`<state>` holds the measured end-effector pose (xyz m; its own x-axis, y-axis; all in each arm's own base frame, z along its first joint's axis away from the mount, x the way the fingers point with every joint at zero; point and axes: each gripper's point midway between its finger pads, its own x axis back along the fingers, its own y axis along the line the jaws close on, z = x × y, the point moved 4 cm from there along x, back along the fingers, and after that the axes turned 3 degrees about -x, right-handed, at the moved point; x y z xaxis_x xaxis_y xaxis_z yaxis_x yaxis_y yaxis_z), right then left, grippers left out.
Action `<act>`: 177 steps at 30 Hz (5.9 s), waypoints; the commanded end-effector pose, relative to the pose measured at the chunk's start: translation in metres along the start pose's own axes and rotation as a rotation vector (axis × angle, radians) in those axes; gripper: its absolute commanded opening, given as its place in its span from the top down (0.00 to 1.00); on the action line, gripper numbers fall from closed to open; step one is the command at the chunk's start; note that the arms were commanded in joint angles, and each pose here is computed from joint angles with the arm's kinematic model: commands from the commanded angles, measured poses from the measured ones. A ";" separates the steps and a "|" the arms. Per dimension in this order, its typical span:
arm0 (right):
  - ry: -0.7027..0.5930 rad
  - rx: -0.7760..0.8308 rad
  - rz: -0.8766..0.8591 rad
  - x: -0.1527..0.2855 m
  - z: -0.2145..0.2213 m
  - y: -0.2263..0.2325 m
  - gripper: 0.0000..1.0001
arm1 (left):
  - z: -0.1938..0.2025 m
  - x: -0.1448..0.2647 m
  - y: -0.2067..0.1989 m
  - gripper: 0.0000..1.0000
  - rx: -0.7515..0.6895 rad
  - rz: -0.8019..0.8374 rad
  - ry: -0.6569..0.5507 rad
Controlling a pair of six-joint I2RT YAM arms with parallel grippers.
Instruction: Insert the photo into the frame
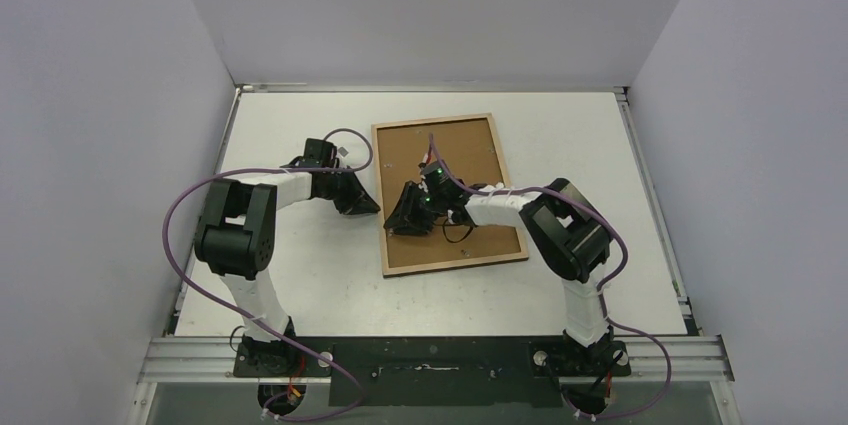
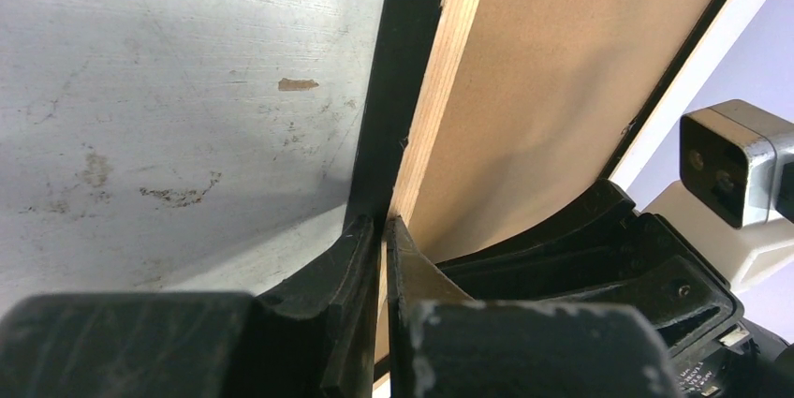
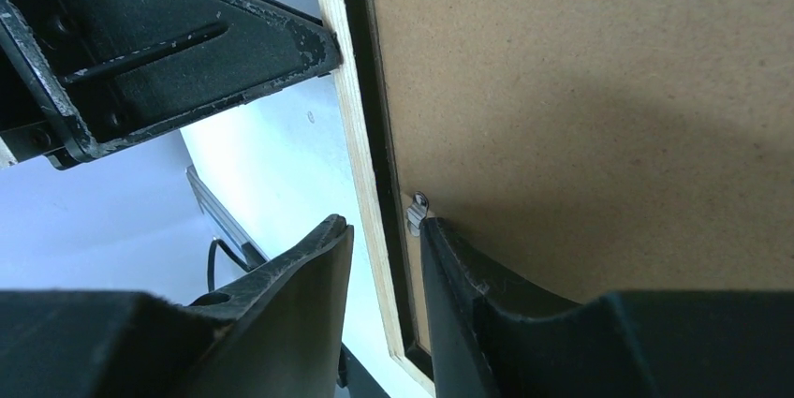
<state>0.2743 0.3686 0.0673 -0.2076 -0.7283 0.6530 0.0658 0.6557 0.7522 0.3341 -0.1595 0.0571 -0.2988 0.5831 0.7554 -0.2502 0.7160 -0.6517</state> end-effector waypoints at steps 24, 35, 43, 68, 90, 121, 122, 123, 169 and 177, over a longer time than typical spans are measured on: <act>-0.073 0.071 -0.004 -0.013 0.011 -0.009 0.68 | 0.026 -0.014 0.021 0.97 0.029 -0.039 0.094; -0.271 0.337 -0.168 0.070 -0.017 0.049 0.56 | -0.002 0.009 -0.002 0.83 -0.027 0.041 0.029; -0.415 0.250 -0.047 0.104 -0.071 0.029 0.52 | -0.033 0.024 -0.016 0.59 -0.080 0.064 -0.027; -0.421 0.248 -0.143 -0.001 -0.166 0.053 0.59 | -0.076 -0.018 -0.027 0.70 -0.020 0.132 0.007; -0.332 0.317 -0.066 -0.053 -0.177 0.020 0.60 | -0.048 -0.036 0.014 0.87 0.008 0.004 0.119; -0.133 0.327 -0.069 -0.054 -0.145 0.013 0.62 | -0.051 -0.039 0.012 0.91 0.022 0.004 0.122; -0.131 0.326 -0.067 -0.055 -0.144 0.013 0.62 | -0.051 -0.039 0.012 0.91 0.024 0.003 0.121; -0.131 0.321 -0.065 -0.056 -0.143 0.012 0.63 | -0.052 -0.039 0.012 0.91 0.024 0.005 0.122; -0.399 0.213 -0.262 0.011 -0.158 0.072 0.59 | -0.071 -0.024 0.002 0.82 -0.026 0.039 0.085; -0.558 0.192 0.071 0.097 -0.186 0.025 0.55 | -0.107 -0.005 -0.011 0.59 -0.084 0.078 -0.011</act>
<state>0.4264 0.3422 0.1326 -0.5687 -0.6904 0.4471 -0.1223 0.6085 0.7841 0.4118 -0.1454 0.0554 -0.2503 0.6623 0.7062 -0.2012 0.6779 -0.7071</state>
